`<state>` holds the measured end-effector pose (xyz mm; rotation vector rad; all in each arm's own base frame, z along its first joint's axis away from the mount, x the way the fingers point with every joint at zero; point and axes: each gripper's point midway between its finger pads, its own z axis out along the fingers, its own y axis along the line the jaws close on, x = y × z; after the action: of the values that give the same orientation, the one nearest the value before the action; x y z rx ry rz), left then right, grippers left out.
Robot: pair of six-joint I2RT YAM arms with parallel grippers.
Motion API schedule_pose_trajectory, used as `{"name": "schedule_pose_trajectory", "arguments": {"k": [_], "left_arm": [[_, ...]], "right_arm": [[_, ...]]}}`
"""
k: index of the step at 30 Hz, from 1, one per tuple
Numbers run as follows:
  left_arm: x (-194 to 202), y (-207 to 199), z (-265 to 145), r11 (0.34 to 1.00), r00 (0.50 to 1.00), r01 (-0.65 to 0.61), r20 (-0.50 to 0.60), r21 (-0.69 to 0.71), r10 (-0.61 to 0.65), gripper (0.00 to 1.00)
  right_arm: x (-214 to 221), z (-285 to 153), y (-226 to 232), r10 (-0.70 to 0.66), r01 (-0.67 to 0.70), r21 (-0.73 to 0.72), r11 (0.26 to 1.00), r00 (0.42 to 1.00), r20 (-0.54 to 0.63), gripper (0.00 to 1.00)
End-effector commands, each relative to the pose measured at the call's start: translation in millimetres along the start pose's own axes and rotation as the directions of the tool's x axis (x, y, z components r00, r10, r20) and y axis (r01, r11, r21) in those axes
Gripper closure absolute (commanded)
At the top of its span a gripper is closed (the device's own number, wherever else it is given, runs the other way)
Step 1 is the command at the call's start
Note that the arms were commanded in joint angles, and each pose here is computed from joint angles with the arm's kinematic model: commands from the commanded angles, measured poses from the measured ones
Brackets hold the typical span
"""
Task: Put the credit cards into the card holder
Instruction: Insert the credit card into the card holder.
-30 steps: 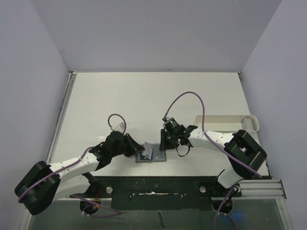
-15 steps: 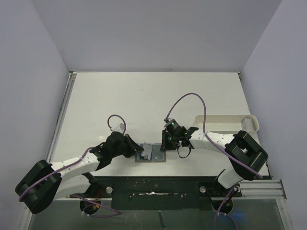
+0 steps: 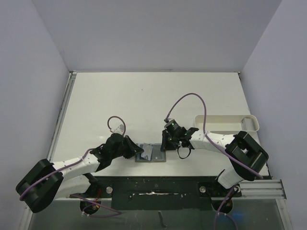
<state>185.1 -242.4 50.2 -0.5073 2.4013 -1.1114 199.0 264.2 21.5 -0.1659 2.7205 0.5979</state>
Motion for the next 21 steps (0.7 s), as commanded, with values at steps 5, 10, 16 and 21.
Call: {"name": "schedule_pose_trajectory", "arguments": {"k": [5,10,16,21], "left_arm": [[-2.6,-5.0,6.8,0.999,1.000,-0.016,0.025,0.031,0.015,1.00],[-1.8,0.4,10.4,0.999,0.999,-0.038,0.024,-0.003,0.038,1.00],[-1.9,5.0,12.9,0.999,0.998,-0.045,0.031,-0.024,0.046,1.00],[-4.8,7.2,14.7,0.998,0.998,-0.047,0.047,-0.039,0.049,1.00]], "right_arm": [[6.1,-1.0,-9.2,-0.004,0.003,0.034,0.999,1.000,0.009,0.87],[6.8,-1.6,-9.9,-0.002,0.002,0.034,0.999,1.000,0.009,0.87],[7.9,-1.7,-10.7,-0.001,0.000,0.035,0.999,1.000,0.009,0.88],[7.2,-2.8,-9.4,0.002,-0.002,0.031,1.000,1.000,0.010,0.88]]}}
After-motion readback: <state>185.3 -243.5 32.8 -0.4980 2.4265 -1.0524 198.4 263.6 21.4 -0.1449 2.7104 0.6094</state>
